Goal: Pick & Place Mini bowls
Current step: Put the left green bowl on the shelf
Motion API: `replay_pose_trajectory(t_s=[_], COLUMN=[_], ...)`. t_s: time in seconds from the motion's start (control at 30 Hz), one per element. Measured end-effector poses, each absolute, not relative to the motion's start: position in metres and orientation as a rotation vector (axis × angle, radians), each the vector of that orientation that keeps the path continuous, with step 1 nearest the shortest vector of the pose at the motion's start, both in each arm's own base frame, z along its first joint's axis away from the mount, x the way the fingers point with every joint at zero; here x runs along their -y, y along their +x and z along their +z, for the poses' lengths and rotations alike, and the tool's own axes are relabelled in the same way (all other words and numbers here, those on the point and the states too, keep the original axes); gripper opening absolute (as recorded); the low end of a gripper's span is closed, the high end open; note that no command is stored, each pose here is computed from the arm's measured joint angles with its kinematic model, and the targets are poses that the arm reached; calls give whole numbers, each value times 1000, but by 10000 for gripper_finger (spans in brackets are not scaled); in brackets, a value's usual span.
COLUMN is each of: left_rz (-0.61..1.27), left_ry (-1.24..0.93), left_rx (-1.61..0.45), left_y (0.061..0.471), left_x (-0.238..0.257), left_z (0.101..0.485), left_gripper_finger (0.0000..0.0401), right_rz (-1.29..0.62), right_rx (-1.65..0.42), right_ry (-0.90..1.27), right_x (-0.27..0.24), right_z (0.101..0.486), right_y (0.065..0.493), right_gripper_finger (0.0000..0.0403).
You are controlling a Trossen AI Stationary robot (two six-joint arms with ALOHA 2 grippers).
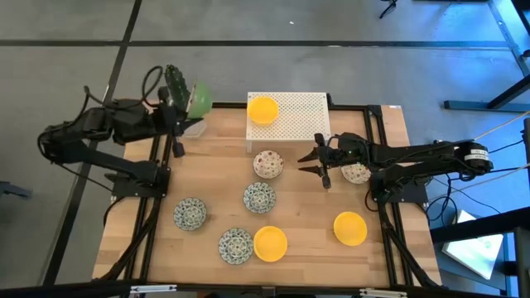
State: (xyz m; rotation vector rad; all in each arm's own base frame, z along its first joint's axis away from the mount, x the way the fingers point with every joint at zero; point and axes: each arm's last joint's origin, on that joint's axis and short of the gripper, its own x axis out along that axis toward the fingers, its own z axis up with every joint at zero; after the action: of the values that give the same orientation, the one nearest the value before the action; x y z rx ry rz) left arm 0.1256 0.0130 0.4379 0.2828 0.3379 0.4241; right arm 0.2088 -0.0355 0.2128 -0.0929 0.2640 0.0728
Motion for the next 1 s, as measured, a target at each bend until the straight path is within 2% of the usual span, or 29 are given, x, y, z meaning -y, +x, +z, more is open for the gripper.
replay_pose_trajectory(t_s=[0.17,0.47,0.83,1.0], left_rz=[379,225,212,172], left_ry=[285,346,343,296], left_rx=[-254,-164,-268,-381], left_y=[149,236,334,375], left_x=[-15,-30,-96,-135], left_z=[444,449,443,418], left_gripper_finger=[13,13,13,13], right_rz=[72,92,258,465], right_rx=[-237,-178,-154,-136], right_ry=[-99,-56,-31,-87], right_x=[36,35,15,-13], right_z=[215,223,229,230], right_y=[209,211,215,214], right_gripper_finger=[129,129,129,129])
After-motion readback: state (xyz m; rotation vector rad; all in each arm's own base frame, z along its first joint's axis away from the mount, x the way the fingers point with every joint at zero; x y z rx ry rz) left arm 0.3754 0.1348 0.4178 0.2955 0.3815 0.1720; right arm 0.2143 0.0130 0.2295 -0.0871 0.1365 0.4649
